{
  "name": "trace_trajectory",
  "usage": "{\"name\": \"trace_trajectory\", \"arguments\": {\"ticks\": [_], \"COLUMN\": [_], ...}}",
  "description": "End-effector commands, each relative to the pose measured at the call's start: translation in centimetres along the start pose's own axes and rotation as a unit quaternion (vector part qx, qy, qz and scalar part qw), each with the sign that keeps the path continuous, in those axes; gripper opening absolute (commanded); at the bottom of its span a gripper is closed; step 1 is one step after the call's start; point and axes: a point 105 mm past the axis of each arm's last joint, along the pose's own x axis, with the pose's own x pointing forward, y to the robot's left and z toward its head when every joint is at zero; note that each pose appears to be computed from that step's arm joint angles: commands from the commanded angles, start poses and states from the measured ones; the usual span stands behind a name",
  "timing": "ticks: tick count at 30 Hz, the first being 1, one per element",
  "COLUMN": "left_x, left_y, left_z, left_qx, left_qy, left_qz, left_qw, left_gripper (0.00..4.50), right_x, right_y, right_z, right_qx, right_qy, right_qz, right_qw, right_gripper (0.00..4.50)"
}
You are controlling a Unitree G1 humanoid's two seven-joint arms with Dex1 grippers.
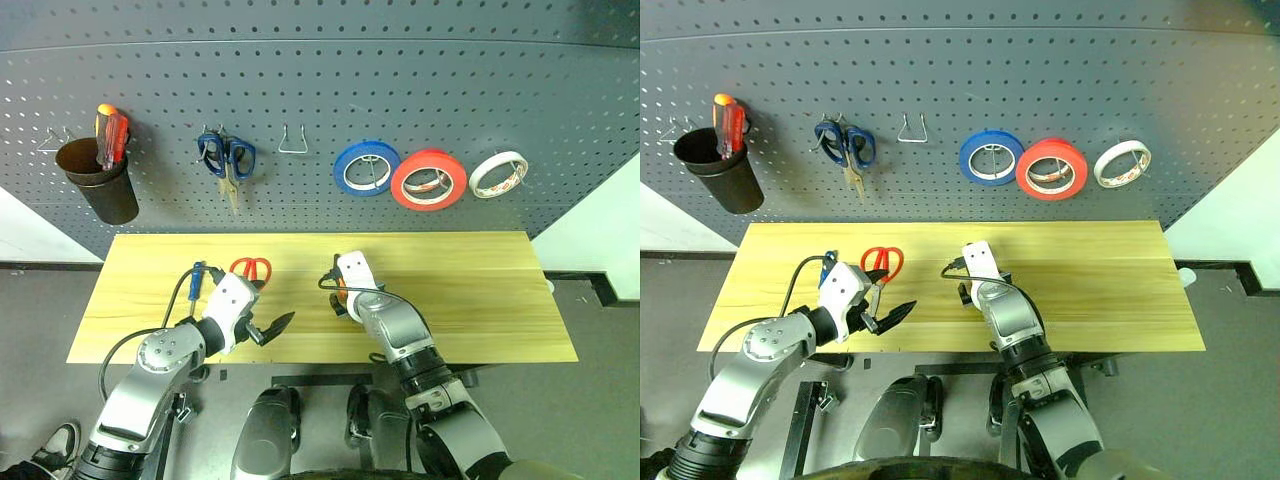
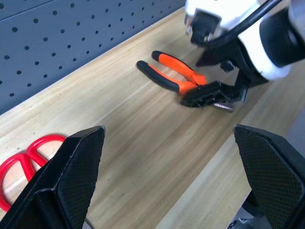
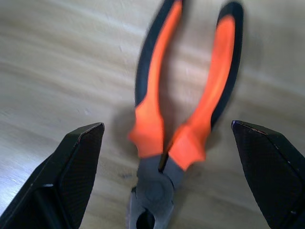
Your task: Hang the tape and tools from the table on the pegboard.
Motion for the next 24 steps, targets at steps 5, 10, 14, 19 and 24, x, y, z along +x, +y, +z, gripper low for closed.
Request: {"name": "trace_trajectory", "arguments": {"ticks": [5,10,14,19,24], "left_x": [-0.54,-0.56,-0.65,-0.71,-0.75], "left_y": [-0.03,-0.17,-0.05,-0.10,-0.14], "left_z": [0.97,0.97,0.97,0.96,0.96], "left_qx": [0.008,0.006,0.006,0.006,0.005], "left_qy": [-0.014,-0.014,-0.013,-0.013,-0.013], "left_qz": [0.009,0.009,0.011,0.011,0.012], "left_qw": [1.000,1.000,1.000,1.000,1.000], "left_gripper": [4.50,4.50,4.50,4.50,4.50], "right_x": [0.33,0.46,0.47,0.53,0.56], "right_y": [0.13,-0.04,-0.19,-0.12,0.15], "right_z": [1.88,1.85,1.76,1.68,1.67], "right_qx": [0.013,0.012,0.009,0.001,-0.007], "right_qy": [-0.015,-0.015,-0.013,-0.011,-0.013], "right_qz": [-0.003,-0.006,-0.010,-0.007,0.000], "right_qw": [1.000,1.000,1.000,1.000,1.000], "right_gripper": [4.48,4.48,4.48,4.48,4.30]}}
